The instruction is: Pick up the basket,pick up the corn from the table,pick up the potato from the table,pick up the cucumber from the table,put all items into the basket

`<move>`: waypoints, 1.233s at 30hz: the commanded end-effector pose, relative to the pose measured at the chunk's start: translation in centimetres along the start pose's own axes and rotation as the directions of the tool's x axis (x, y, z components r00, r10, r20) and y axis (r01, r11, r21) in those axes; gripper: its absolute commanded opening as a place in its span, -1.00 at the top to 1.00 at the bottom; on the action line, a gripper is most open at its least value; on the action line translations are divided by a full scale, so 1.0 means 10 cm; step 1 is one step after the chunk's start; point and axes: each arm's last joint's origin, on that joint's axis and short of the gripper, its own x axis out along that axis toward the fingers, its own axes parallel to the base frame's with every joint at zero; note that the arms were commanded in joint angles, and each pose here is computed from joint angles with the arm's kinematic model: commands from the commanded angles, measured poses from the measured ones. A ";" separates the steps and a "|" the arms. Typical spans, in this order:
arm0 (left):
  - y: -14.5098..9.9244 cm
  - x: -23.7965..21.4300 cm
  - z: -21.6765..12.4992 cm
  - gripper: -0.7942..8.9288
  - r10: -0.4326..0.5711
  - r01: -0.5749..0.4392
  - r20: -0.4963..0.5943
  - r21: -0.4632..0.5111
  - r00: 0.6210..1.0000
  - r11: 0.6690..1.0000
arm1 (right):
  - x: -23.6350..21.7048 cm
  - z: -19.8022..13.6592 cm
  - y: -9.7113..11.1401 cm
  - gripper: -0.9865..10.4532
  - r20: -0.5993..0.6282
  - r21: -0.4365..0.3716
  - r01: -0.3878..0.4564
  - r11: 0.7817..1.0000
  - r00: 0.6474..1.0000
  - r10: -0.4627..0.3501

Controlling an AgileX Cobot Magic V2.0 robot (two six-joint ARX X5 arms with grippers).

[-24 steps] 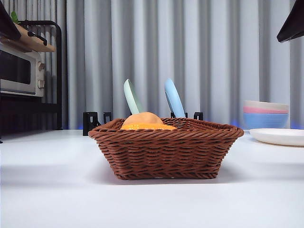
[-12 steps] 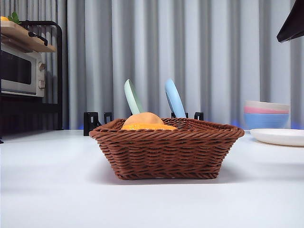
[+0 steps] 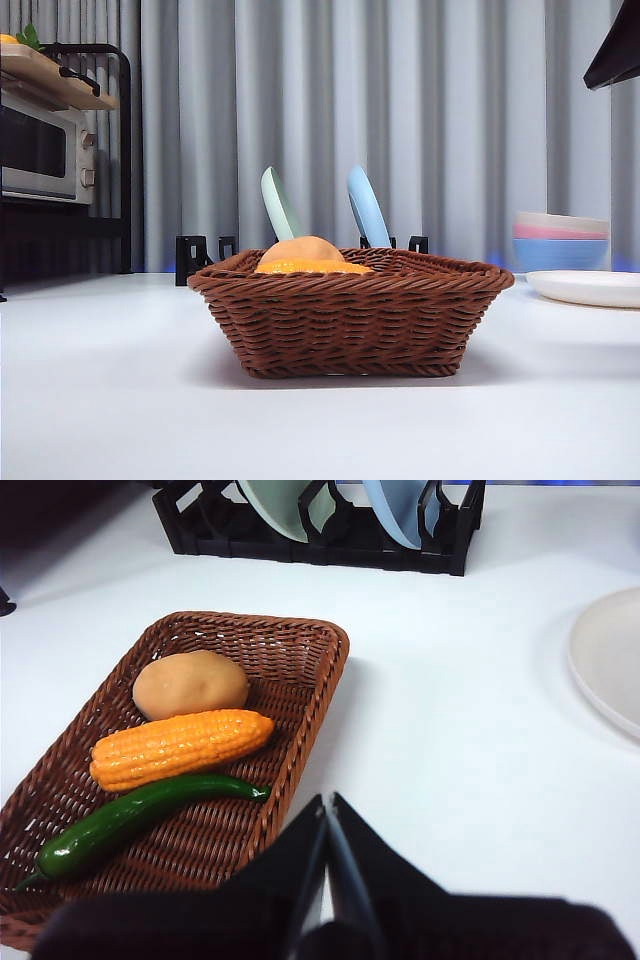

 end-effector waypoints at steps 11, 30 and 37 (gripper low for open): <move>0.02 0.08 -0.27 0.84 -0.015 0.015 -0.056 -0.002 0.998 1.000 | 0.00 0.00 0.00 0.82 0.002 0.009 -0.002 1.000 1.000 0.002; 0.02 0.08 -0.26 0.84 -0.016 0.016 -0.055 -0.002 0.998 1.000 | 0.00 0.00 0.00 0.82 0.002 0.009 -0.002 1.000 1.000 0.002; 0.02 0.08 -0.26 0.84 -0.015 0.015 -0.054 -0.002 0.998 1.000 | -0.21 0.02 -0.04 0.82 0.091 -0.077 0.050 0.996 0.995 -0.043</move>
